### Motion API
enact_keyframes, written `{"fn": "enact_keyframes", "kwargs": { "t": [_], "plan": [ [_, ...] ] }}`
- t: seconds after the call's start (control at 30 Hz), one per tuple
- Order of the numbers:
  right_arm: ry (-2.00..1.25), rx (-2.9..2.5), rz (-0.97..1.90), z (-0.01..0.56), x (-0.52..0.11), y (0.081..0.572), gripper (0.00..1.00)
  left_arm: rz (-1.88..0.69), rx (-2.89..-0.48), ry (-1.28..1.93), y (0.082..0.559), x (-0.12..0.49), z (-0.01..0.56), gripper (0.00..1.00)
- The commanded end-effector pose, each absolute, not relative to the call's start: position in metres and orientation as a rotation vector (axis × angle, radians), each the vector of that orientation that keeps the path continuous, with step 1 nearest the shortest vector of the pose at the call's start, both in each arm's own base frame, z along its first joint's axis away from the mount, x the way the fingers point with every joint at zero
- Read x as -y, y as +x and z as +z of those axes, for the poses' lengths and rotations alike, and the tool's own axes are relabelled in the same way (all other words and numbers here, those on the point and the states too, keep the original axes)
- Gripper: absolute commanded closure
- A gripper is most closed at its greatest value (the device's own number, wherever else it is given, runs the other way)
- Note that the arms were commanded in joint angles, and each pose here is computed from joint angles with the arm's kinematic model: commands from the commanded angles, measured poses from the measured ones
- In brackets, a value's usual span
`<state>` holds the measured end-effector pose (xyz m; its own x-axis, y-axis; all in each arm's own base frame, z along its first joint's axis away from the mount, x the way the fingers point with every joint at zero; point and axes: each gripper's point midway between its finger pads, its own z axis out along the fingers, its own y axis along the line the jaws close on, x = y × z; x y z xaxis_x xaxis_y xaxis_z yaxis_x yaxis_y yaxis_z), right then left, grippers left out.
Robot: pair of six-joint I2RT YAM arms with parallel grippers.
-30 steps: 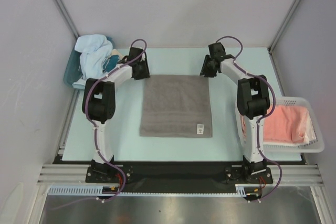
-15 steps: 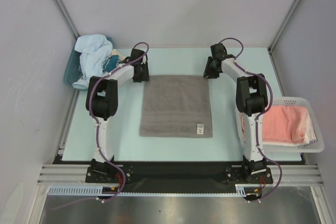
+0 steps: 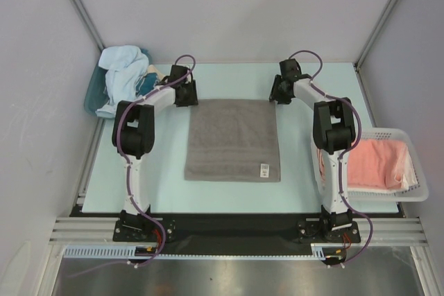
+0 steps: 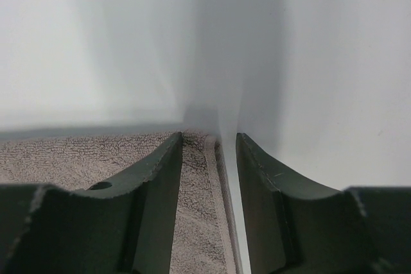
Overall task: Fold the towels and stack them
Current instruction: Fold the towel
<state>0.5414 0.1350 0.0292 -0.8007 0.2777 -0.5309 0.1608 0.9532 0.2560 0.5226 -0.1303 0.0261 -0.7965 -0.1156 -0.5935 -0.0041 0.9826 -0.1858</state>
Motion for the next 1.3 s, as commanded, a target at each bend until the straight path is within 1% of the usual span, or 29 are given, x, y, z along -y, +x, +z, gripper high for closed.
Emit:
{"fn": "enact_keyframes", "kwargs": {
  "t": [0.0,0.47,0.67,0.77,0.83,0.93,0.97,1.0,1.03,1.07,1.1,1.13,1.17,1.2,1.27],
  "plan": [
    [0.278,-2.463,0.305,0.05,-0.137,0.547,0.56,-0.278,-2.414,-0.088,0.542,0.134,0.051,0.49],
    [0.273,-2.508,0.308,0.029,-0.144,0.54,0.59,-0.299,-2.477,-0.103,0.539,0.138,0.03,0.49],
    [0.256,-2.53,0.283,0.02,-0.149,0.537,0.59,-0.307,-2.489,-0.114,0.54,0.141,0.025,0.53],
    [0.254,-2.541,0.284,0.014,-0.151,0.535,0.62,-0.311,-2.494,-0.118,0.54,0.143,0.022,0.55],
    [0.26,-2.544,0.276,0.012,-0.149,0.535,0.67,-0.327,-2.49,-0.114,0.542,0.146,0.022,0.57],
    [0.266,-2.54,0.273,0.012,-0.146,0.538,0.73,-0.348,-2.489,-0.107,0.544,0.149,0.021,0.62],
    [0.262,-2.541,0.274,0.012,-0.146,0.538,0.74,-0.353,-2.489,-0.105,0.544,0.15,0.02,0.68],
    [0.262,-2.536,0.273,0.014,-0.146,0.54,0.79,-0.363,-2.481,-0.101,0.545,0.151,0.022,0.71],
    [0.261,-2.533,0.276,0.015,-0.146,0.541,0.82,-0.38,-2.478,-0.097,0.545,0.153,0.022,0.74],
    [0.261,-2.532,0.281,0.015,-0.146,0.541,0.84,-0.384,-2.475,-0.095,0.546,0.154,0.022,0.82],
    [0.259,-2.523,0.285,0.017,-0.146,0.544,0.91,-0.398,-2.456,-0.089,0.549,0.156,0.026,0.85],
    [0.257,-2.519,0.29,0.018,-0.147,0.546,0.93,-0.425,-2.445,-0.08,0.55,0.16,0.029,0.88],
    [0.255,-2.516,0.296,0.019,-0.147,0.547,0.98,-0.436,-2.435,-0.079,0.551,0.161,0.031,0.97],
    [0.251,-2.503,0.302,0.021,-0.148,0.55,1.0,-0.459,-2.41,-0.072,0.555,0.164,0.036,1.0],
    [0.254,-2.485,0.314,0.025,-0.148,0.554,1.0,-0.503,-2.373,-0.068,0.56,0.168,0.049,1.0]
  ]
}}
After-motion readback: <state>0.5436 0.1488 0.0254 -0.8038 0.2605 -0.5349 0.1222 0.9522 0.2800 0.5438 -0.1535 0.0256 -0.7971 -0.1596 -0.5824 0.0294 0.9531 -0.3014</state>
